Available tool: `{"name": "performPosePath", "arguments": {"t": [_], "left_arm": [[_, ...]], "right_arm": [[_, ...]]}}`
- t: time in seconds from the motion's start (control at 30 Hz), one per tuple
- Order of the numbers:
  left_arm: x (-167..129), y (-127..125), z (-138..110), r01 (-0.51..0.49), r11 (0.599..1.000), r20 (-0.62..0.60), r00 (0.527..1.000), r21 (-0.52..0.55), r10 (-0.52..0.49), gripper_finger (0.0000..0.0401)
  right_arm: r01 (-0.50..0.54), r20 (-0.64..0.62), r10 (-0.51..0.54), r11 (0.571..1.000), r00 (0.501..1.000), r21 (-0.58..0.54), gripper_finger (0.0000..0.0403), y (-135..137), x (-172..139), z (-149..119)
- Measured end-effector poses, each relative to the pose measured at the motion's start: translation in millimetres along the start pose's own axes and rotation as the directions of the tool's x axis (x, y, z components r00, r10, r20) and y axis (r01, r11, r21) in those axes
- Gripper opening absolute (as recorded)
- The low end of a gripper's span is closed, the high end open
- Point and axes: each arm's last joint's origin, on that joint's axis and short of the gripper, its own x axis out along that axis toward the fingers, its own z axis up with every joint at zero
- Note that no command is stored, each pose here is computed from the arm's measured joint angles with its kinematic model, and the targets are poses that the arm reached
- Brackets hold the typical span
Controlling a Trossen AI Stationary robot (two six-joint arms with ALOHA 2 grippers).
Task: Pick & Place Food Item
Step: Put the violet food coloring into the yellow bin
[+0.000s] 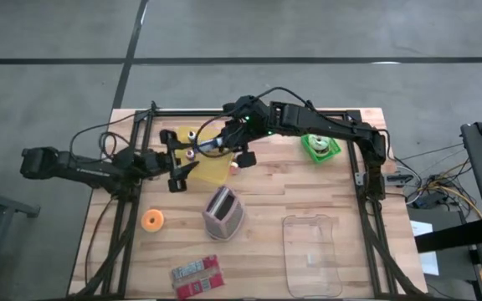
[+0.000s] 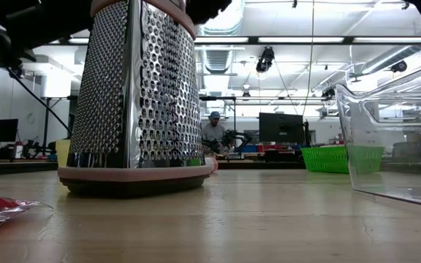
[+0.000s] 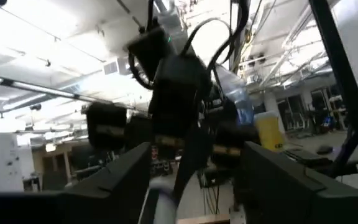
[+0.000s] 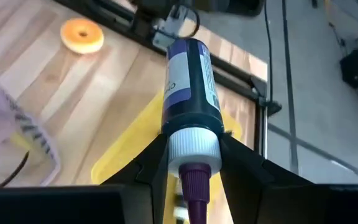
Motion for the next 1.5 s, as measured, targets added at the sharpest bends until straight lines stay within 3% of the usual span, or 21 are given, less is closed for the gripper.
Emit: {"name": "performPosePath", "arguments": {"t": [0.17,0.3,0.43,0.83,1.1,1.5], "left_arm": [[-0.3,0.4,0.4,-0.013,1.0,0.002,1.0,-0.012,0.013,0.0272],[0.7,1.2,4.9,-0.013,0.999,0.028,1.0,-0.037,0.014,0.0266],[3.2,0.0,9.7,0.006,0.998,0.048,0.999,-0.065,-0.002,0.0263],[5.7,-7.9,16.5,0.054,0.995,0.075,0.996,-0.09,-0.047,0.0263],[5.2,-8.1,17.9,0.056,0.994,0.082,0.995,-0.092,-0.048,0.0262],[4.7,-7.5,19.4,0.053,0.995,0.089,0.995,-0.088,-0.045,0.0262]], "right_arm": [[-0.011,0.0,0.011,1.0,1.0,-0.002,0.0108,-2.5,-3.1,-1.3],[0.036,-0.111,-0.039,0.999,0.993,-0.029,0.0108,-6.5,-3.7,-11.8],[0.012,-0.204,-0.02,0.999,0.979,-0.038,0.0108,-7.2,-2.4,-25.3],[-0.042,-0.386,0.021,0.998,0.922,-0.048,0.0108,-16.8,24.6,-91.4],[-0.049,-0.452,-0.028,0.987,0.892,-0.156,0.0108,-16.8,41.7,-126.2],[-0.083,-0.444,-0.058,0.953,0.894,-0.291,0.0108,-17.1,48.3,-135.7]]}}
